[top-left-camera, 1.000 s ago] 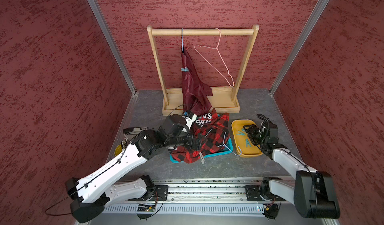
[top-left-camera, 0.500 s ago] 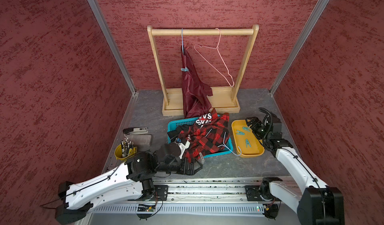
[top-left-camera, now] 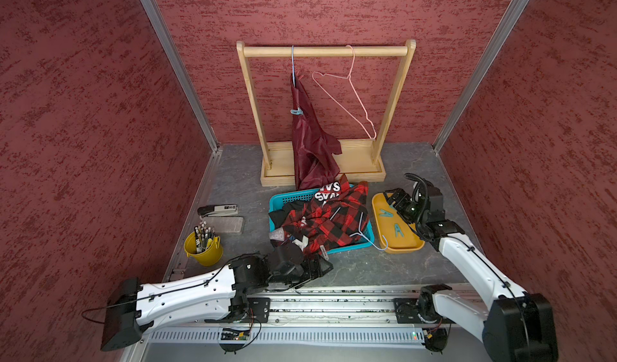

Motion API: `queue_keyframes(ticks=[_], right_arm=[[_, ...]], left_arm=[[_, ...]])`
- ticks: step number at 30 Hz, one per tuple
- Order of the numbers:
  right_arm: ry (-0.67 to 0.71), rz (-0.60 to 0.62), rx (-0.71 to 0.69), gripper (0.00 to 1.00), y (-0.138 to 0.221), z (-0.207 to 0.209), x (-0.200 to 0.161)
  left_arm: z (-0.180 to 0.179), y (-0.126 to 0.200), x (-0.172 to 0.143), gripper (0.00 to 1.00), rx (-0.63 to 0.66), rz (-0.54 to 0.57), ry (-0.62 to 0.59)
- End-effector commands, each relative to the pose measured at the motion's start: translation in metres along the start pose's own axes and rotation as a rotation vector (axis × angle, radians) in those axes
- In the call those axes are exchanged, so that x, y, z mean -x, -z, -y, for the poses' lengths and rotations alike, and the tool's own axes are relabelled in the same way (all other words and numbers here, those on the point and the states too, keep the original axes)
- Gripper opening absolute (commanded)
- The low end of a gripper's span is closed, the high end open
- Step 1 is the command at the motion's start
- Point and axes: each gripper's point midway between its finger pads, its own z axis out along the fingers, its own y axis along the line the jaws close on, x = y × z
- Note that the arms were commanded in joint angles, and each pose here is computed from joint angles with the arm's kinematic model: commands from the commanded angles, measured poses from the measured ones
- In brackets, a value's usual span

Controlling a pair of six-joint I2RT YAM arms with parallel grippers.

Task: Remove the clothespins securing long-sleeve shirts to the hanger
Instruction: Remove the clamp from the hanger.

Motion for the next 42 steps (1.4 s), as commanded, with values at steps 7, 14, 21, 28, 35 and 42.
queue_keyframes(ticks=[7, 14, 21, 28, 35, 42], right_arm=[[0.033, -0.041, 0.076, 0.87, 0.005, -0.024, -0.003], [0.060, -0.084, 0.102, 0.87, 0.009, -0.032, -0.009], [0.052, -0.118, 0.134, 0.87, 0.006, -0.034, -0.016], [0.038, -0.131, 0.157, 0.87, 0.004, -0.036, -0.019], [0.037, -0.145, 0.167, 0.87, 0.003, -0.037, -0.022], [0.032, -0.148, 0.169, 0.88, 0.003, -0.034, -0.024]], left_arm=[[0.014, -0.006, 0.035, 0.82, -0.155, 0.202, 0.154], [0.026, -0.030, 0.036, 0.74, -0.190, 0.268, 0.228], [0.019, -0.019, 0.035, 0.69, -0.196, 0.368, 0.277], [0.024, -0.022, 0.037, 0.65, -0.247, 0.423, 0.312], [0.021, -0.029, 0.036, 0.60, -0.263, 0.447, 0.336], [0.020, -0.029, 0.037, 0.51, -0.272, 0.463, 0.334]])
